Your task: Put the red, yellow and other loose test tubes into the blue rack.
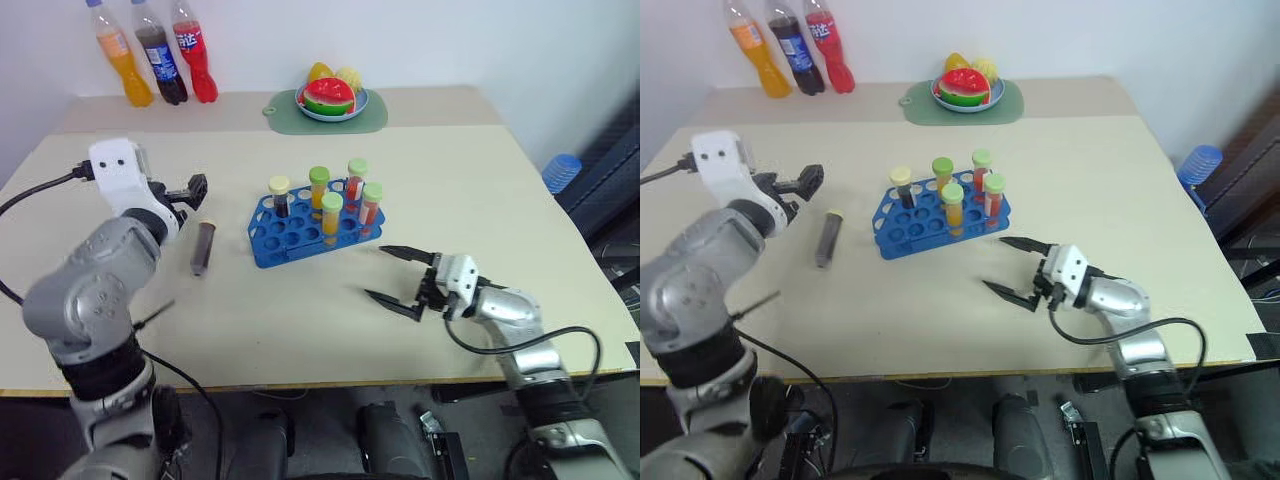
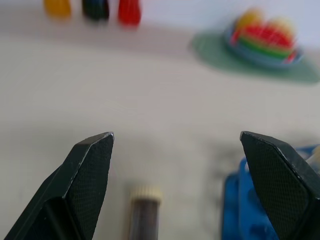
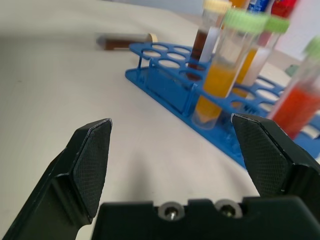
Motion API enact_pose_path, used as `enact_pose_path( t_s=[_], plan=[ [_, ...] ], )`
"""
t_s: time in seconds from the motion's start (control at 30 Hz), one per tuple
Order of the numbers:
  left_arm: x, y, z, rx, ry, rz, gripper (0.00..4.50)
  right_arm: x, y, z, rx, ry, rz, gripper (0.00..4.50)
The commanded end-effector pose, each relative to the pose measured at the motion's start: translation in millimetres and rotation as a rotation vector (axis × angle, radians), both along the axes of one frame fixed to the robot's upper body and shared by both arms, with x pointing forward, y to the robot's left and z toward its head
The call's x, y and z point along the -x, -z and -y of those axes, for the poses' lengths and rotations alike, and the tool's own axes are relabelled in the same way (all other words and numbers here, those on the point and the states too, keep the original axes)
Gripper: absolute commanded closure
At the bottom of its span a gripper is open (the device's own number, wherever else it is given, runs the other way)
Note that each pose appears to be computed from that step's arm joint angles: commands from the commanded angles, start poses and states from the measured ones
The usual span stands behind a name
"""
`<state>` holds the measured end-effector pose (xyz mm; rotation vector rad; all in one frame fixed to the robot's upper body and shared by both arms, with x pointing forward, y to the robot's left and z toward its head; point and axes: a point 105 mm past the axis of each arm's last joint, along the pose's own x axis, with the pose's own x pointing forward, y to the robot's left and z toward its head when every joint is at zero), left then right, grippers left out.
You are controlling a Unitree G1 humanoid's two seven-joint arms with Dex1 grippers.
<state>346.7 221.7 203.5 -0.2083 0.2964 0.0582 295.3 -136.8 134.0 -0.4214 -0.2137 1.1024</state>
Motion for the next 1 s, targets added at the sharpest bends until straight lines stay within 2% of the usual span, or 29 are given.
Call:
enact_pose_path(
  t_s=[0.03,0.13,0.27,0.5,0.7,1.0],
  plan=[
    [-3,17,-12,0.057,-0.094,-0.159,0.28,0,-43,-4,-0.048,-0.017,0.096,0.28],
    [-11,17,-12,0.104,-0.130,-0.197,0.28,-5,-53,-5,-0.061,0.002,0.115,0.28],
    [-17,18,-17,0.095,-0.197,-0.262,0.28,-7,-52,-5,-0.054,0.017,0.119,0.28],
    [-35,27,-12,0.127,-0.200,-0.442,0.28,-3,-48,-11,-0.044,-0.005,0.111,0.28],
    [-41,40,-6,0.113,-0.151,-0.607,0.28,12,-52,-9,-0.021,-0.076,0.098,0.28],
    [-41,55,6,0.072,-0.096,-0.707,0.28,28,-48,-7,0.026,-0.145,0.033,0.28]
  ],
)
